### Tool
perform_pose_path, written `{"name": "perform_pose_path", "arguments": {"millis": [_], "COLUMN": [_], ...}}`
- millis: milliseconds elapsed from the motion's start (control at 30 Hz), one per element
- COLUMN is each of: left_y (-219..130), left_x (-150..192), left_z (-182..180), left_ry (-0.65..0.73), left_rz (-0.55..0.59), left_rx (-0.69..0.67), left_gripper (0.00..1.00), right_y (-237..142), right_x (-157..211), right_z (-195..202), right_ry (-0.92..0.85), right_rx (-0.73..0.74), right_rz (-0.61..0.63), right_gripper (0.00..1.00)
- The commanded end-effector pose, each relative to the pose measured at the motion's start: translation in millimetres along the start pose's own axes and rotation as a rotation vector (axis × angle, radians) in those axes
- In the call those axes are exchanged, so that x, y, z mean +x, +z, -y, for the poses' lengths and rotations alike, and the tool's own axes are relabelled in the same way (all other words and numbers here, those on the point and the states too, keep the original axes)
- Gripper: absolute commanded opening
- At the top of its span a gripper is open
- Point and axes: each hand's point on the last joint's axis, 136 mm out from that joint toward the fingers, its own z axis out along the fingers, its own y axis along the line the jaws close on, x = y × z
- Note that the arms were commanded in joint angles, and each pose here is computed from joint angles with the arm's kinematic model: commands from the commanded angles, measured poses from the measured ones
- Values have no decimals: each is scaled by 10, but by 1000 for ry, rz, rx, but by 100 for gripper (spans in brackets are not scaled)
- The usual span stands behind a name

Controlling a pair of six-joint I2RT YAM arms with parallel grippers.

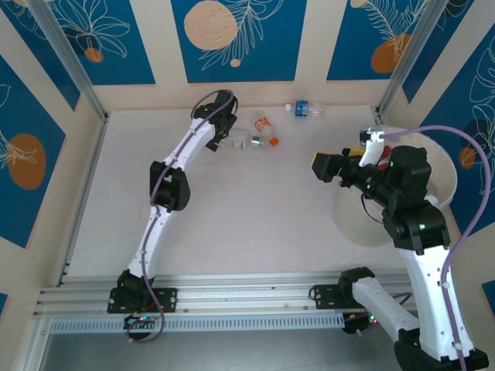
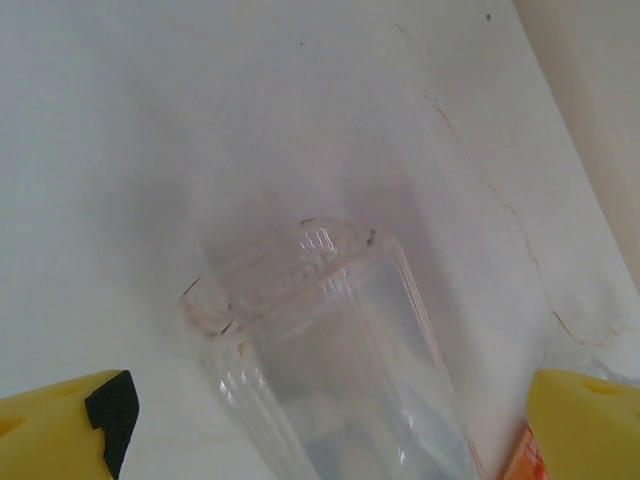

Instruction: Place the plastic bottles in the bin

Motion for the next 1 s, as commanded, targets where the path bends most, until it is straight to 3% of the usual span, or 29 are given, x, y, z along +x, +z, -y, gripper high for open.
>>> {"name": "perform_pose_path", "arguments": {"millis": [0, 133, 300, 433, 633, 800, 967], "left_y": [137, 264, 277, 208, -125, -562, -1021], "left_x": [1, -1, -30, -110, -286, -364, -396], "left_z": [-242, -273, -276, -242, -103, 92, 316], "left_ry": [-110, -117, -49, 41, 187, 318, 421], "left_rz": [3, 4, 16, 44, 86, 68, 63], "left_rx": [-96, -99, -99, -94, -67, 1, 97], "left_gripper": [100, 96, 74, 68, 42, 15, 9], "right_y": [-77, -103, -62, -19, 90, 240, 353], "right_x": [32, 39, 50, 67, 26, 6, -49], "right_z": [47, 56, 51, 48, 65, 103, 143], "right_ry": [-19, -21, -9, -11, -10, 14, 35], "right_rx": [44, 51, 40, 30, 24, 23, 33], "right_rz": [-11, -6, -12, -20, -17, -22, -15], "right_gripper": [100, 100, 100, 99, 100, 100, 100]}}
